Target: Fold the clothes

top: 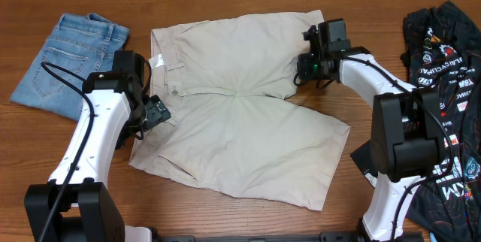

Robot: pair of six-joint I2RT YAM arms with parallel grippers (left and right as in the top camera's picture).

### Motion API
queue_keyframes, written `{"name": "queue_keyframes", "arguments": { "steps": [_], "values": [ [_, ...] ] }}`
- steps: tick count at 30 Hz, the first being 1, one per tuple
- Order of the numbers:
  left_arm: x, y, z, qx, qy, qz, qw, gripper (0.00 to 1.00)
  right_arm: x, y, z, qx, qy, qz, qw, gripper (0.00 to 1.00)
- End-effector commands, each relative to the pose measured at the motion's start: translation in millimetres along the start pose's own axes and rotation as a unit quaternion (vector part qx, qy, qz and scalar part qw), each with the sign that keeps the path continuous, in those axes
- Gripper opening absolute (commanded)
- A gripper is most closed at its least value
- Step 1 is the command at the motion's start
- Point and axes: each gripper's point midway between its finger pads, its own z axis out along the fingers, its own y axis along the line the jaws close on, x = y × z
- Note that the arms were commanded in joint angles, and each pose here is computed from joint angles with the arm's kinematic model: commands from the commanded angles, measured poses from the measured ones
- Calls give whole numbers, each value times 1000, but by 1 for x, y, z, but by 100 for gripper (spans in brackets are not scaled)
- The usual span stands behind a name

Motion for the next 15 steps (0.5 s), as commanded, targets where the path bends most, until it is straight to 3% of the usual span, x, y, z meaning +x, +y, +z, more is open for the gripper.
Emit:
{"name": "queue_keyframes", "arguments": {
  "steps": [1, 5, 8, 13, 15],
  "values": [
    [-2, -3, -5, 6, -8, 12, 1000, 100, 3, -2, 3, 6, 5, 3, 1000, 4],
    [-2, -3, -5, 6, -8, 12, 1000, 100, 0, -11, -8, 40, 11, 5, 999, 4],
    [-2, -3, -5, 6, -9, 12, 1000, 100, -23, -21, -41, 94, -9, 12, 995, 4],
    [-1, -3, -5, 5, -7, 12, 1000, 100, -45, -15, -82, 109, -38, 8, 993, 5],
    [-1, -2, -5, 5, -6, 13, 1000, 100, -40, -18, -82, 111, -28, 11, 993, 34]
  ]
}}
